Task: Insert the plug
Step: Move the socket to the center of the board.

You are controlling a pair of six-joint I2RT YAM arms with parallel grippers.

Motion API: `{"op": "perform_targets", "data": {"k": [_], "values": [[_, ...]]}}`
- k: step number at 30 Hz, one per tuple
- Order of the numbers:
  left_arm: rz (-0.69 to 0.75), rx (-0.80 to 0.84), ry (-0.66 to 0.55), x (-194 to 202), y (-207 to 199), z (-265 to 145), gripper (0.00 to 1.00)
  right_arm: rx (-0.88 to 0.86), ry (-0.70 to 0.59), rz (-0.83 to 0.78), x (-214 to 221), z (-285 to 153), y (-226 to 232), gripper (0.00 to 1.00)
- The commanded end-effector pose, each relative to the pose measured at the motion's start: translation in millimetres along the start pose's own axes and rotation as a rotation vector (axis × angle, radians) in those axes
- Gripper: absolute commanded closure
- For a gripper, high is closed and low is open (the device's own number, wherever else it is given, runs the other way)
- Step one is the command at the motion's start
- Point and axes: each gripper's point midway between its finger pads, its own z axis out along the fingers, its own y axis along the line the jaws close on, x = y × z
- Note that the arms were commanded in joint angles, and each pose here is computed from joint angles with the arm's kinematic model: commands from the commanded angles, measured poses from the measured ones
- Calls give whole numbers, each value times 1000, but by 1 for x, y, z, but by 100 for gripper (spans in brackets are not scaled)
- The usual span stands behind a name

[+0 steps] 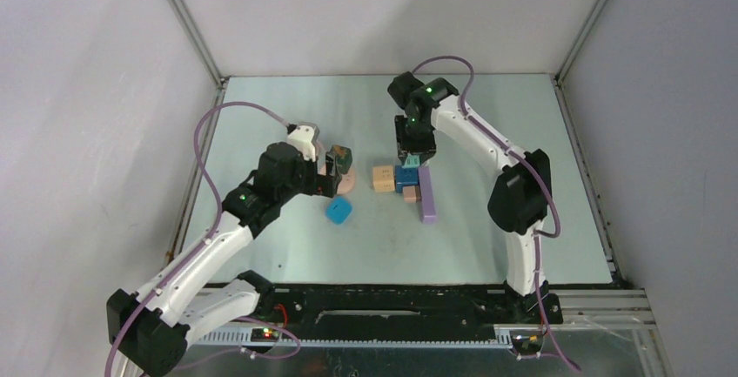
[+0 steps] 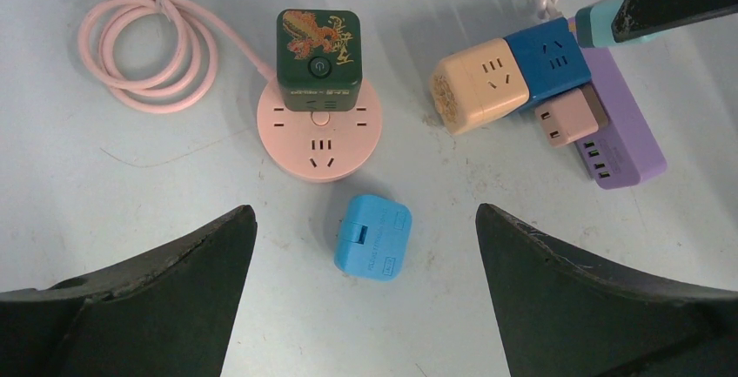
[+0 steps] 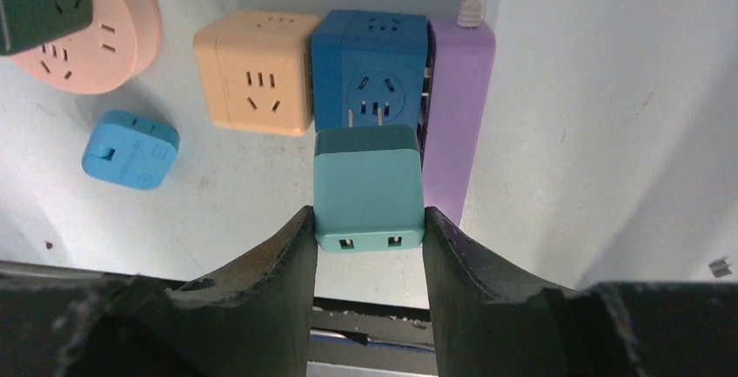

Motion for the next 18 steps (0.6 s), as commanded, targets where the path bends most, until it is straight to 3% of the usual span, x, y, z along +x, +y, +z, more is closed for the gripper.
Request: {"op": "perform_targets", "data": {"k": [1,18], "values": [[18,10,-8,3,2,0,0,-9,69,-21,7,-7,-3,100],[26,7,-7,7,3,-3,0,-35,165,-27,20,14,0,100]]}}
